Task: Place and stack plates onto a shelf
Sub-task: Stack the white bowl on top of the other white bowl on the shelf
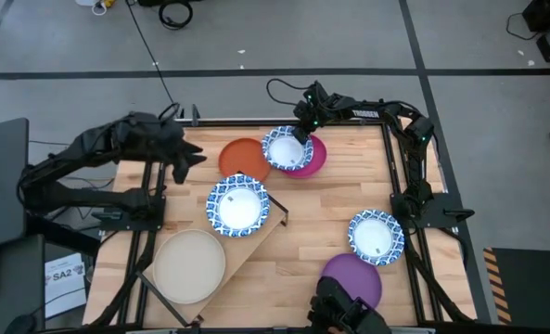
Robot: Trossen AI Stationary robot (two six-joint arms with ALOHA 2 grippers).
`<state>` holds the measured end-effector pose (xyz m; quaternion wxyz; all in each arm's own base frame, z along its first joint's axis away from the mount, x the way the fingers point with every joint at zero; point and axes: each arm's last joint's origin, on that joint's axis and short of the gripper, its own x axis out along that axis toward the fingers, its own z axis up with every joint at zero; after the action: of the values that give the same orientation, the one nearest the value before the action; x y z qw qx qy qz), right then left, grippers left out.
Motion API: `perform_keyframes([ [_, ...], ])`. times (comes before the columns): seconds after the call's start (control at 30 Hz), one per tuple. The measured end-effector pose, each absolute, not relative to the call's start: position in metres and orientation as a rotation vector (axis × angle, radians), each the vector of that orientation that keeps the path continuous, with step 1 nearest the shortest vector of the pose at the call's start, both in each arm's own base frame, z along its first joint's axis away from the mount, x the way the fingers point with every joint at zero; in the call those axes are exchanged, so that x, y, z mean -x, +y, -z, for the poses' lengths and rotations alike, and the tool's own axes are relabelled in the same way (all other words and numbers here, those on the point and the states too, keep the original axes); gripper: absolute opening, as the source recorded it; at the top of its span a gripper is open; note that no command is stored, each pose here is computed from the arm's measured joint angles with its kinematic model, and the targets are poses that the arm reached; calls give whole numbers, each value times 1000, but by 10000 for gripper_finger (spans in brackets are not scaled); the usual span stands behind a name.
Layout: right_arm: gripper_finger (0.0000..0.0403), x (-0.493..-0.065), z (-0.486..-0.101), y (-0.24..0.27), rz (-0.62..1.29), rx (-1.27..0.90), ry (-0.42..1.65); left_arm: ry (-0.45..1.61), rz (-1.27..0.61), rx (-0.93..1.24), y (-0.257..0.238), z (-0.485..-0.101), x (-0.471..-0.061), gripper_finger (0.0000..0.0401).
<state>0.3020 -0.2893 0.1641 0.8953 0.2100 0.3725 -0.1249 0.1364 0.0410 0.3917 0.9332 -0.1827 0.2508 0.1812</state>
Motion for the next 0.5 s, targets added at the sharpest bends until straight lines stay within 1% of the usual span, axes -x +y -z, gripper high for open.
perform_keyframes([
  [0.13,17,-302,-164,-289,256,-436,772,429,-308,365,35,-367,-131,164],
  [0.27,16,-301,-168,-288,257,-434,769,373,-287,353,33,-341,-124,164],
  [0.5,16,-294,-202,-284,294,-380,721,273,-264,283,32,-309,-121,164],
])
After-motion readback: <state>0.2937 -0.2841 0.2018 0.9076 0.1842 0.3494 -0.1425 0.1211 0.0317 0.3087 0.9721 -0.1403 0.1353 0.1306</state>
